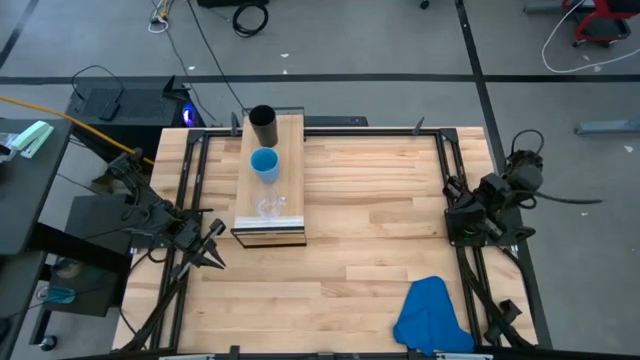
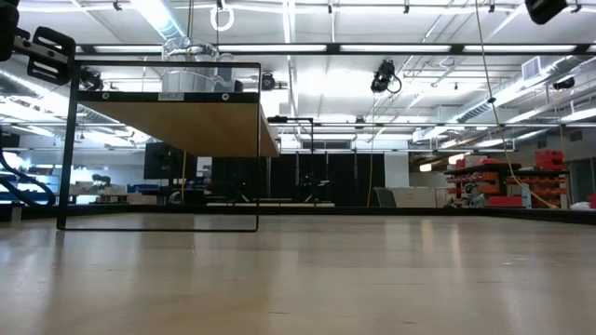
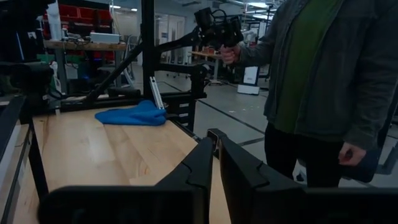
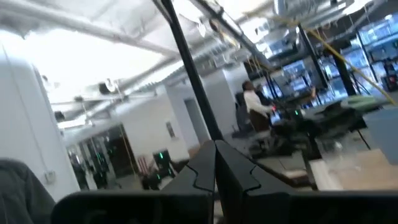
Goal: Stack small to large cups/mugs on shelf
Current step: Return to Home Position
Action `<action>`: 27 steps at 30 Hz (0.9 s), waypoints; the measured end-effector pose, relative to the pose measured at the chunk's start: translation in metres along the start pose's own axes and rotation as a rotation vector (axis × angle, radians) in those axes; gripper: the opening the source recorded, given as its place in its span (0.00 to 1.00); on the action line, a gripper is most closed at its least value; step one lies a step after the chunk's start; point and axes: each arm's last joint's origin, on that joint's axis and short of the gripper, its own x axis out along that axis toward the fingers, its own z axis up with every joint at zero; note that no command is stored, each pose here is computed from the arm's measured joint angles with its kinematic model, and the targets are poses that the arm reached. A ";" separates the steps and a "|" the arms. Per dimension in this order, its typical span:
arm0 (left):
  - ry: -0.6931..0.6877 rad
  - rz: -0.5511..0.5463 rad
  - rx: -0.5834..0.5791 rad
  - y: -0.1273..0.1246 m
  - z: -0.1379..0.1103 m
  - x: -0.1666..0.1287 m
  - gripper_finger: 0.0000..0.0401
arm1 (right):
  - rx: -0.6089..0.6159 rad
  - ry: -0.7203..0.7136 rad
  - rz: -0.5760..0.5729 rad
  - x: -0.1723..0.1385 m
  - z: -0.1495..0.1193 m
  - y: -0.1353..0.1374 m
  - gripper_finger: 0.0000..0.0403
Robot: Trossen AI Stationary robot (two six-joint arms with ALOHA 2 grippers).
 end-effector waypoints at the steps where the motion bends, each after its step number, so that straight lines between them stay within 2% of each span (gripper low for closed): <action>1: -0.001 0.000 0.000 0.000 0.000 0.000 0.10 | 0.008 -0.020 0.006 0.001 -0.001 0.000 0.04; 13: -0.001 0.000 0.000 0.000 0.000 0.000 0.07 | 0.059 -0.090 0.068 0.005 -0.042 -0.005 0.04; 16: -0.002 -0.001 0.000 0.000 0.000 0.000 0.07 | 0.061 -0.069 0.074 0.005 -0.057 -0.008 0.04; 27: -0.002 -0.001 -0.001 0.000 0.000 0.000 0.10 | 0.066 -0.056 0.080 0.005 -0.070 -0.011 0.04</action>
